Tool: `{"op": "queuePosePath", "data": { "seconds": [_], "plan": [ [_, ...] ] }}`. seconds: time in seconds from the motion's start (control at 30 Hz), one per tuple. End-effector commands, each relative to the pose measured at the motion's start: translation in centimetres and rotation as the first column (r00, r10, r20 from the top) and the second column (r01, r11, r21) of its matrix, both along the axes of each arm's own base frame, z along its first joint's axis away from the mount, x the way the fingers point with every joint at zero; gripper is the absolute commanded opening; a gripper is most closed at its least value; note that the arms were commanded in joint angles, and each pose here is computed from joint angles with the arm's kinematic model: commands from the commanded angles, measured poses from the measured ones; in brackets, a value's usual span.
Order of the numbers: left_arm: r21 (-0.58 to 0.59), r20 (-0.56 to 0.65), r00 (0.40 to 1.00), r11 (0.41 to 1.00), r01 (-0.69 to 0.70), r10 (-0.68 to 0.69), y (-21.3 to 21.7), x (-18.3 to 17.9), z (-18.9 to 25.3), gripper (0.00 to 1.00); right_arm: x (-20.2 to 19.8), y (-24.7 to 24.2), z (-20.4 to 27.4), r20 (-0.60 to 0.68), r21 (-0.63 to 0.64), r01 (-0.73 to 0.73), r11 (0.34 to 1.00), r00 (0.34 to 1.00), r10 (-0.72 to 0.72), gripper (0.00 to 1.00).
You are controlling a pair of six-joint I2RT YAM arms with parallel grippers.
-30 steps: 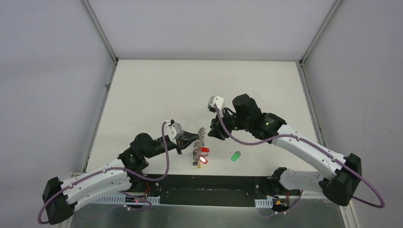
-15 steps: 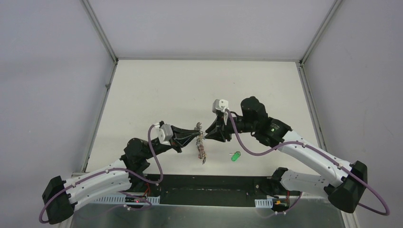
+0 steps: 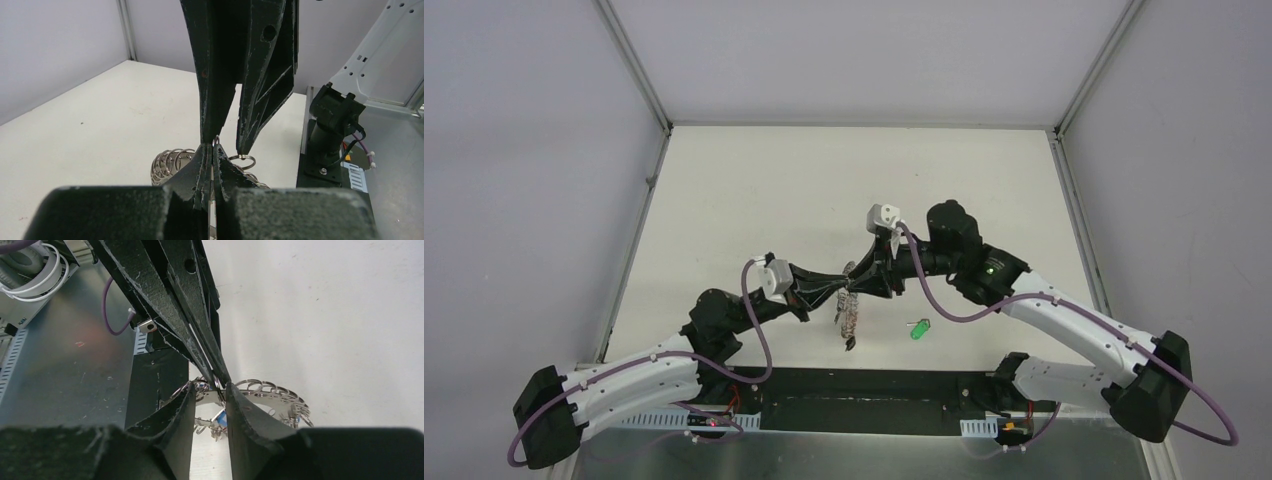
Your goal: Put the keys on the keyring
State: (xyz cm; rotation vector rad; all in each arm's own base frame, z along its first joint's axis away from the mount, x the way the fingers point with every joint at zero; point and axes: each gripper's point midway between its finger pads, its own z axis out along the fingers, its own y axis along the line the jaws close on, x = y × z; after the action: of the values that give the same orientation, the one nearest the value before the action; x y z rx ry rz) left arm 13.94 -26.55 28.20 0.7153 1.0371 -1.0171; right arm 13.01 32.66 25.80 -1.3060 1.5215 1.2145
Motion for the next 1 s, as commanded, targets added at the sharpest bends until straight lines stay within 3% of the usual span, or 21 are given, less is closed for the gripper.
{"op": "queuePosePath", "data": {
  "seconds": [0.0,0.1,0.17,0.23,0.37,0.47,0.77,0.97],
  "plan": [
    [-0.096,0.037,0.999,0.995,0.015,-0.011,0.3,-0.5,2.8,0.00,-0.4,1.4,1.7,-0.013,0.050,-0.042,0.998,0.999,0.043,0.27],
    [-0.098,0.035,0.999,0.995,0.010,-0.006,0.4,-0.4,2.8,0.00,-0.2,1.5,1.4,-0.013,0.040,-0.030,0.999,0.999,0.031,0.10],
    [-0.097,0.030,1.000,0.995,0.000,0.003,0.5,-0.3,2.7,0.00,0.2,1.2,1.2,-0.001,0.024,-0.002,1.000,1.000,0.002,0.08],
    [-0.087,0.015,1.000,0.996,-0.014,0.016,0.6,-0.1,2.3,0.00,0.8,0.7,0.9,0.013,0.004,0.049,0.999,0.999,-0.049,0.15],
    [-0.077,-0.026,0.999,0.996,-0.044,0.042,0.8,0.5,1.3,0.00,2.0,-0.6,0.5,0.041,-0.020,0.159,0.987,0.987,-0.158,0.50],
    [-0.040,-0.055,0.997,0.998,-0.053,0.051,0.5,0.9,0.6,0.00,2.8,-1.7,0.1,0.049,-0.032,0.240,0.970,0.970,-0.238,0.70],
    [0.038,-0.128,0.986,0.994,-0.100,0.104,-2.1,3.7,-0.7,0.00,4.2,-4.9,-1.3,0.035,-0.081,0.419,0.904,0.908,-0.418,0.78],
    [0.014,-0.119,0.986,0.993,-0.119,0.120,-4.0,5.5,0.4,0.00,4.5,-5.9,-1.8,0.006,-0.090,0.482,0.871,0.875,-0.484,0.82]
  ]
}}
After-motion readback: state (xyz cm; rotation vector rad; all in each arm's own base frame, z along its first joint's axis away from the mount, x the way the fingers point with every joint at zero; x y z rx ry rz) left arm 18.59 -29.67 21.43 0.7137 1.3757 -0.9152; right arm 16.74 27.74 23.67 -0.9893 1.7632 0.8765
